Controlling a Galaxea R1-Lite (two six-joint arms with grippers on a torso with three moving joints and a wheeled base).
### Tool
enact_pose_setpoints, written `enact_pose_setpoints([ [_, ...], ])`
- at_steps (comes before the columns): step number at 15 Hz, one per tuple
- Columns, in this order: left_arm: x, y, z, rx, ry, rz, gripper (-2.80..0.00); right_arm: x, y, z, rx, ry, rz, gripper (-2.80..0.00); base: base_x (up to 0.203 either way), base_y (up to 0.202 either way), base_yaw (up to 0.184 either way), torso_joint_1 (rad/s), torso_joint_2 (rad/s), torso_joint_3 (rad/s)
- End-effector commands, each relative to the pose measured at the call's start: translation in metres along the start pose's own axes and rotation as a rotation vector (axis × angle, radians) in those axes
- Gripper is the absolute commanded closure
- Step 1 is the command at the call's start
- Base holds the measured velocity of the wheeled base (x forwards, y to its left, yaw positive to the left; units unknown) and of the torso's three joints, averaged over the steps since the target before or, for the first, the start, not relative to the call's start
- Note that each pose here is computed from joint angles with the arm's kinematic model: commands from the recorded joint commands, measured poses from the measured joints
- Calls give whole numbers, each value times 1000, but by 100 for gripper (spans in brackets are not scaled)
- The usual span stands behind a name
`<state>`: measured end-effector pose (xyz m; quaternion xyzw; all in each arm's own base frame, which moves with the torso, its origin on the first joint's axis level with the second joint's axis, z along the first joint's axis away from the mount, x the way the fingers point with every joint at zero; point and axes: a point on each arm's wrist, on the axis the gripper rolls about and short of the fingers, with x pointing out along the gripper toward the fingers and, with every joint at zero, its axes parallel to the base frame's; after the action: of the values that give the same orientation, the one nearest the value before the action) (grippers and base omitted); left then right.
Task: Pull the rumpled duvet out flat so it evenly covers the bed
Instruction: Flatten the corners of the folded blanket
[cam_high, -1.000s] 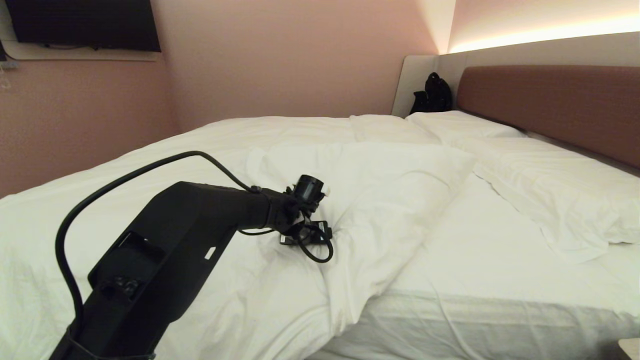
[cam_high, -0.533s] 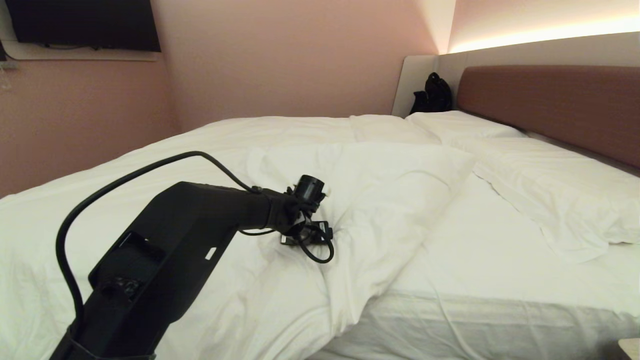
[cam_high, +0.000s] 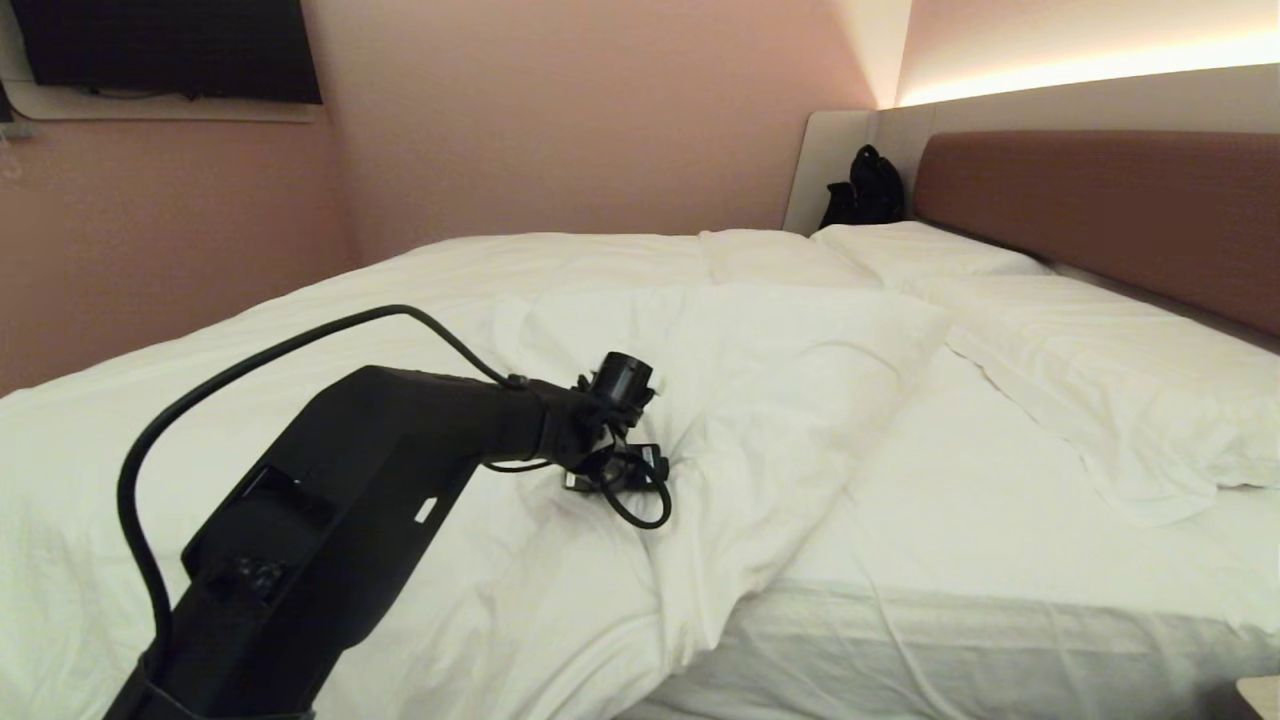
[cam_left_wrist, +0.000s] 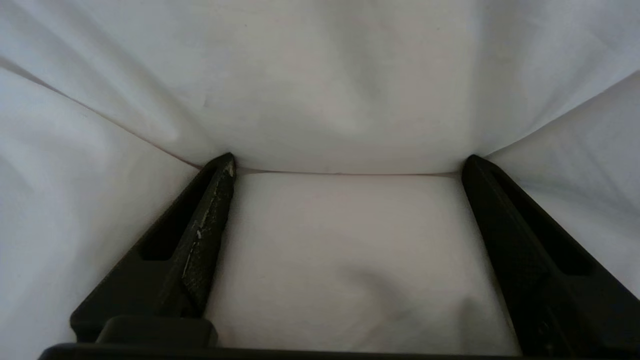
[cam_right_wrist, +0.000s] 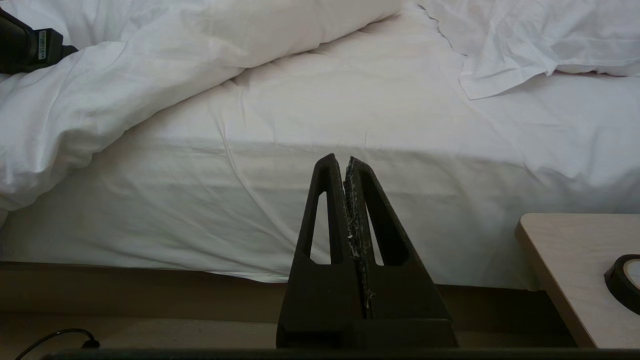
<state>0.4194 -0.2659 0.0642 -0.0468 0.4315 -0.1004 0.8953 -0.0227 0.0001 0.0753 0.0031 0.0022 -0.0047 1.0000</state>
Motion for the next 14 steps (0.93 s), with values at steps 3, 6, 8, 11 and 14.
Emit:
enact_pose_setpoints([
  [3, 1, -3, -3, 5, 8, -1, -68, 0, 0, 0, 1, 0, 0, 0, 0, 0, 0, 0, 0, 0],
  [6, 0, -5, -3, 5, 7, -4, 0, 0, 0, 0, 0, 0, 0, 0, 0, 0, 0, 0, 0, 0],
  [8, -2, -5, -2, 5, 2, -5, 0, 0, 0, 0, 0, -1, 0, 0, 0, 0, 0, 0, 0, 0],
  [11, -4, -6, -1, 5, -1, -8, 0, 0, 0, 0, 0, 0, 0, 0, 0, 0, 0, 0, 0, 0],
  [14, -15, -12, 0, 11, -6, -20, 0, 0, 0, 0, 0, 0, 0, 0, 0, 0, 0, 0, 0, 0],
])
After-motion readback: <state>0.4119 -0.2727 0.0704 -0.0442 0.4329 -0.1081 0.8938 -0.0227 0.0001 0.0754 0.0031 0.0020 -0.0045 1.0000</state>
